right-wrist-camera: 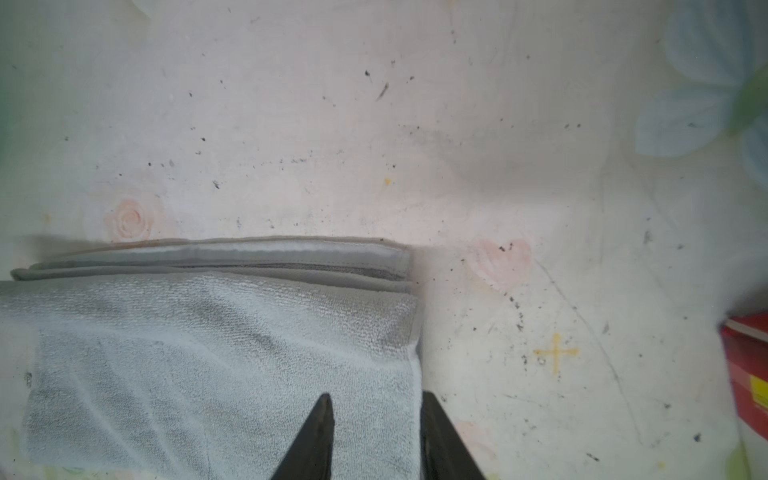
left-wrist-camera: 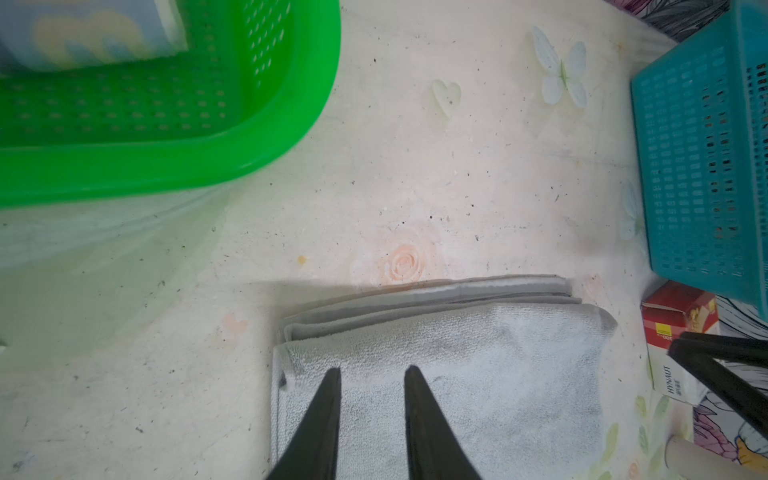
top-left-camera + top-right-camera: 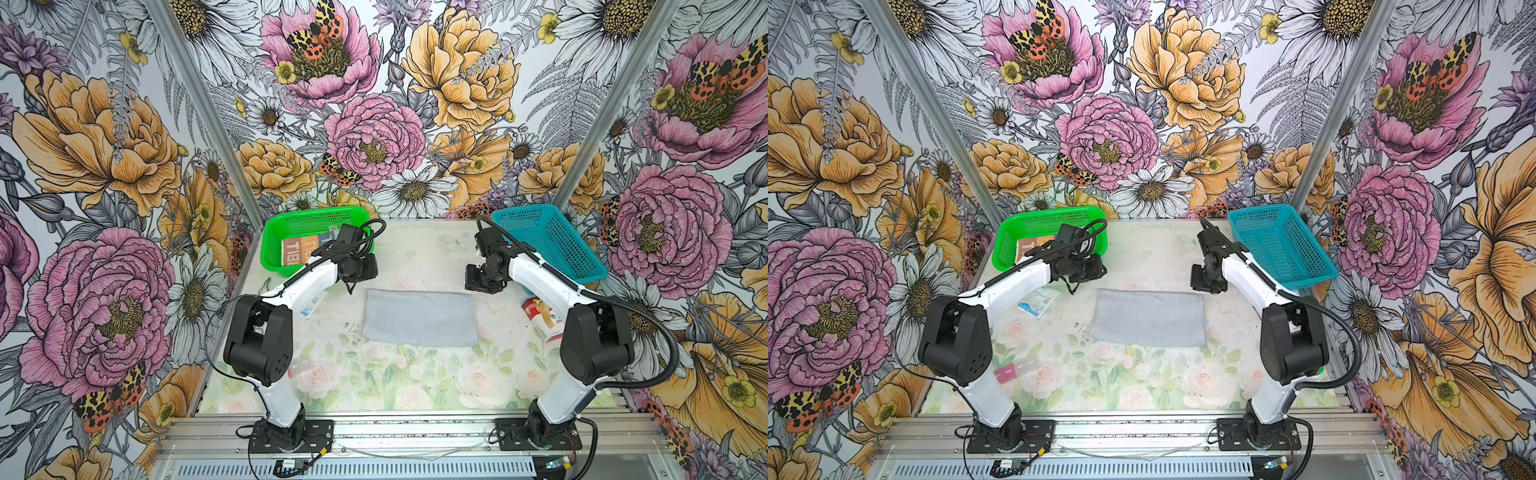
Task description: Fold and stack the towels
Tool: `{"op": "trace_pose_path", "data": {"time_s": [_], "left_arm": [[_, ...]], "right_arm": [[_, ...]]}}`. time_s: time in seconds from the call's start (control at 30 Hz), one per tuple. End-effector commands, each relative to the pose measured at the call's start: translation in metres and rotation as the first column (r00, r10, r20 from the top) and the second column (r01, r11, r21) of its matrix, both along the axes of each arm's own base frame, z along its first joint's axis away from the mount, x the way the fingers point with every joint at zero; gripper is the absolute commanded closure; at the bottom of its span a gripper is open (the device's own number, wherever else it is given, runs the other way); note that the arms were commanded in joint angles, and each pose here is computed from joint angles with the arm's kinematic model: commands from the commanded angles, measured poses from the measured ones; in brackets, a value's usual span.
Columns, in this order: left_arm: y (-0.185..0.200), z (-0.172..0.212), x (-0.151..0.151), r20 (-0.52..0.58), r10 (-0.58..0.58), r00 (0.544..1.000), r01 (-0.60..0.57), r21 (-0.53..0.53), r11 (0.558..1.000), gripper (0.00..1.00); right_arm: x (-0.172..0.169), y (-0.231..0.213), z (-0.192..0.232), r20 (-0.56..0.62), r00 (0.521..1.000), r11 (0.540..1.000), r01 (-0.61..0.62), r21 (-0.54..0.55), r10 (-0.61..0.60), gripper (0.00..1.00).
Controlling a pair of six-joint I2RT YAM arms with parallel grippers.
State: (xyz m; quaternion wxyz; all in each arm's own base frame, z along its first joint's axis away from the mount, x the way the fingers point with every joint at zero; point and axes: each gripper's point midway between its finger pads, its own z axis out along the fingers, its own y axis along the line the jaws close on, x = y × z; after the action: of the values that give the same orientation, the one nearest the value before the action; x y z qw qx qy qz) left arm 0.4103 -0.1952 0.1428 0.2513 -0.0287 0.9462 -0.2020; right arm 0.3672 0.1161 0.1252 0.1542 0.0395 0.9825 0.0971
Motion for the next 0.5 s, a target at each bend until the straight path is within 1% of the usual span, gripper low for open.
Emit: {"op": "trace_pose_path", "data": {"time_s": [0.0, 0.03, 0.07, 0.13, 0.17, 0.27, 0.37, 0.47], "left_arm": [[0.004, 0.007, -0.015, 0.065, -0.035, 0.997, 0.031, 0.062, 0.998, 0.68], [0.006, -0.003, -0.021, 0.050, -0.045, 0.998, 0.041, 0.077, 0.996, 0.65], [0.008, -0.014, -0.025, 0.033, -0.052, 0.998, 0.049, 0.090, 0.995, 0.65], [0.012, -0.033, -0.029, 0.000, -0.052, 0.999, 0.052, 0.097, 0.994, 0.67], [0.012, -0.038, -0.030, -0.003, -0.051, 0.999, 0.051, 0.093, 0.994, 0.67], [0.011, -0.039, -0.028, 0.021, -0.039, 0.999, 0.037, 0.085, 0.996, 0.67], [0.012, -0.043, -0.024, 0.027, -0.036, 0.999, 0.034, 0.090, 0.995, 0.63], [0.009, -0.049, -0.021, 0.015, -0.040, 0.999, 0.039, 0.078, 0.996, 0.63]], "right_arm": [[-0.008, -0.010, 0.019, 0.070, 0.998, 0.999, -0.005, -0.041, 0.008, 0.57], [-0.009, -0.014, 0.012, 0.057, 0.998, 0.999, 0.003, -0.053, 0.000, 0.54], [-0.009, -0.018, 0.006, 0.045, 0.999, 0.997, 0.013, -0.071, -0.010, 0.52], [-0.005, -0.021, -0.011, 0.022, 0.999, 0.996, 0.025, -0.088, -0.023, 0.52], [-0.001, -0.017, -0.017, 0.023, 1.000, 0.997, 0.022, -0.073, -0.020, 0.52], [0.006, -0.008, -0.028, 0.024, 0.999, 0.999, 0.025, -0.030, -0.024, 0.55], [0.012, -0.008, -0.033, 0.036, 0.999, 0.999, 0.030, -0.033, -0.029, 0.55], [0.017, -0.008, -0.040, 0.032, 0.999, 0.999, 0.029, -0.042, -0.027, 0.55]]}}
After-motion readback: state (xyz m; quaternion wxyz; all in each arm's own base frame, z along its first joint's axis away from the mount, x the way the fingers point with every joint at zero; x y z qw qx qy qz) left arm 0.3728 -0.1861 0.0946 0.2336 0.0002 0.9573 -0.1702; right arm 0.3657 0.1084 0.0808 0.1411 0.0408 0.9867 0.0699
